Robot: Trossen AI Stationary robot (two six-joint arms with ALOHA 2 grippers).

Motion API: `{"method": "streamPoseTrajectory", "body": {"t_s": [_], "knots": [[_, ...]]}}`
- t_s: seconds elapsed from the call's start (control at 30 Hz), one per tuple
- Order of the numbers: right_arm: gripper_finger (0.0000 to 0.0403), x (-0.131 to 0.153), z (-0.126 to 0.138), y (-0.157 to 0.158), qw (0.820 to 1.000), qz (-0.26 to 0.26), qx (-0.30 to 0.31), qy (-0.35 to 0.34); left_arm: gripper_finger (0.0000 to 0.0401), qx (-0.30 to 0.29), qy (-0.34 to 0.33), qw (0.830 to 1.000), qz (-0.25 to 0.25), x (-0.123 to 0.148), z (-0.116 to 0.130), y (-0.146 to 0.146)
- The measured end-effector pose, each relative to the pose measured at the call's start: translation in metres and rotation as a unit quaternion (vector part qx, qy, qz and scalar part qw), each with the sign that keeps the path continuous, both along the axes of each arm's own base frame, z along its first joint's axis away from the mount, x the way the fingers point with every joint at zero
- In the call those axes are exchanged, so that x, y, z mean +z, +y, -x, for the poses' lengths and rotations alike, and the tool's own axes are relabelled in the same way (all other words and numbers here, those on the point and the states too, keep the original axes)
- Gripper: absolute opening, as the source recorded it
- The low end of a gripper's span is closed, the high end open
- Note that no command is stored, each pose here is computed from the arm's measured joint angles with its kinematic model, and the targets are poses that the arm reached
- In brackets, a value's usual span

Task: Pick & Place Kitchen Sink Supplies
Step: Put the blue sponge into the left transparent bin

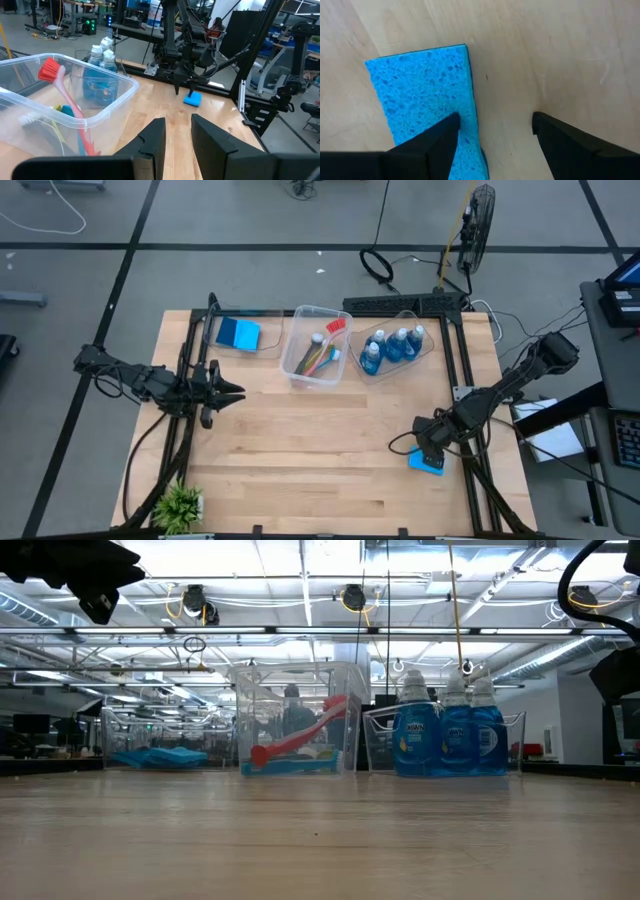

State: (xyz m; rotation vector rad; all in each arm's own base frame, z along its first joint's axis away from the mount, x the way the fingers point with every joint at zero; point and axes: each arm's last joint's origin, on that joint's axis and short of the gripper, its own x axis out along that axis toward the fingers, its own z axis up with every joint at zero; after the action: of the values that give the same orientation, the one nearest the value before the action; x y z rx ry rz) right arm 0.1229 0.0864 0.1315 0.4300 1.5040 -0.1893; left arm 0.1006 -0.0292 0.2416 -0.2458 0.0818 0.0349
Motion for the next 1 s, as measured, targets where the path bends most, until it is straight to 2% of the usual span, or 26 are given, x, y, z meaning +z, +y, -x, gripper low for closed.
{"method": "streamPoseTrajectory", "body": {"t_s": [0.13, 0.63, 1.0], "knots": [[0.0242, -0.0004, 0.0002, -0.0002, 1.0, 0.002, -0.002, 0.001, 0.0093, 0.0, 0.0, 1.0, 0.0, 0.0, 0.0, 0.0], [0.0162, -0.001, 0.0008, -0.0006, 1.0, 0.004, 0.006, 0.002, 0.0093, 0.0, 0.0, 1.0, 0.001, 0.0, 0.0, 0.0], [0.0126, -0.0011, 0.0006, -0.0012, 1.0, 0.013, 0.007, -0.003, 0.0093, 0.0, 0.0, 1.0, 0.001, 0.0001, 0.0, 0.0]]}}
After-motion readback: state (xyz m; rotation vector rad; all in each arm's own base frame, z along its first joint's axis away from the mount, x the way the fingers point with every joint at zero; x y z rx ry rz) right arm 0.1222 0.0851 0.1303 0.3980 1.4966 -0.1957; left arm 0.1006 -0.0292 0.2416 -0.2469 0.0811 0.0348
